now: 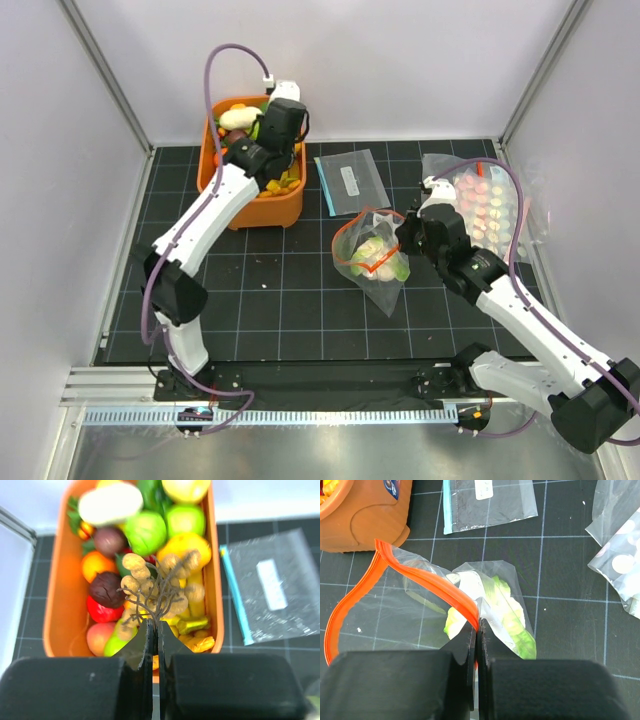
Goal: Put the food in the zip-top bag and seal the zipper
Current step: Pick up the fake fruit from the bin.
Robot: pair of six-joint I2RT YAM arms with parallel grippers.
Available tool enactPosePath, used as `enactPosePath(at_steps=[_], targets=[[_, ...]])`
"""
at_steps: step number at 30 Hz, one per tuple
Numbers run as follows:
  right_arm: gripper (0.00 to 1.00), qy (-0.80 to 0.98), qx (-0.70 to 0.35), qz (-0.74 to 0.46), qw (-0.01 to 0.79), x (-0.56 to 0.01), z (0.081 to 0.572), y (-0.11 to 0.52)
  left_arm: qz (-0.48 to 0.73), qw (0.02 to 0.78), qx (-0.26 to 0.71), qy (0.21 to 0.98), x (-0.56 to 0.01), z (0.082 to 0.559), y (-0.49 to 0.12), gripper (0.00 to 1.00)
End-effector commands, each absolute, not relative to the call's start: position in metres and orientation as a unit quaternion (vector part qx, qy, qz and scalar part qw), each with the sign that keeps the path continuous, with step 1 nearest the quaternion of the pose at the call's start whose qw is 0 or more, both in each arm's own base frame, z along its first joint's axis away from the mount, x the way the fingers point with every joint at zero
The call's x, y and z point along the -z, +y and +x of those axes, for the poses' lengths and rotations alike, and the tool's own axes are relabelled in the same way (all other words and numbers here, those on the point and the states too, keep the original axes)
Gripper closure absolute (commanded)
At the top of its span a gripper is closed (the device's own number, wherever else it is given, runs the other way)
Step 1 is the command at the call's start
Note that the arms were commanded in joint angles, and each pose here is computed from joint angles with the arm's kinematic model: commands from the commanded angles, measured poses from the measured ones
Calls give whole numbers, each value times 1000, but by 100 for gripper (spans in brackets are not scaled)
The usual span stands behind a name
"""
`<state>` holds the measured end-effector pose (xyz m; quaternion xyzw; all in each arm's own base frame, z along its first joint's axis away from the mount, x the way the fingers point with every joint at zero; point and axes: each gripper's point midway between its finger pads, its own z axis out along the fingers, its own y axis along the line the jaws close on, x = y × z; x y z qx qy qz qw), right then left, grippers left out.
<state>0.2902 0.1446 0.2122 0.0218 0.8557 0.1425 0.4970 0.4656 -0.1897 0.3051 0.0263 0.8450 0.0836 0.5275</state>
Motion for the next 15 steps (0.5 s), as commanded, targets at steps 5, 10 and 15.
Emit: enactPosePath(at_steps=[5, 10, 15], targets=[[99, 842, -155, 25, 516, -223, 295, 147, -7, 609, -39, 792, -405, 422, -188, 100], [99, 842, -158, 24, 516, -222, 295, 148, -26, 621, 26, 783, -430, 384, -190, 100], [99, 837, -165, 23, 522, -226, 294, 149, -40, 622, 142, 769, -436, 340, -201, 100]])
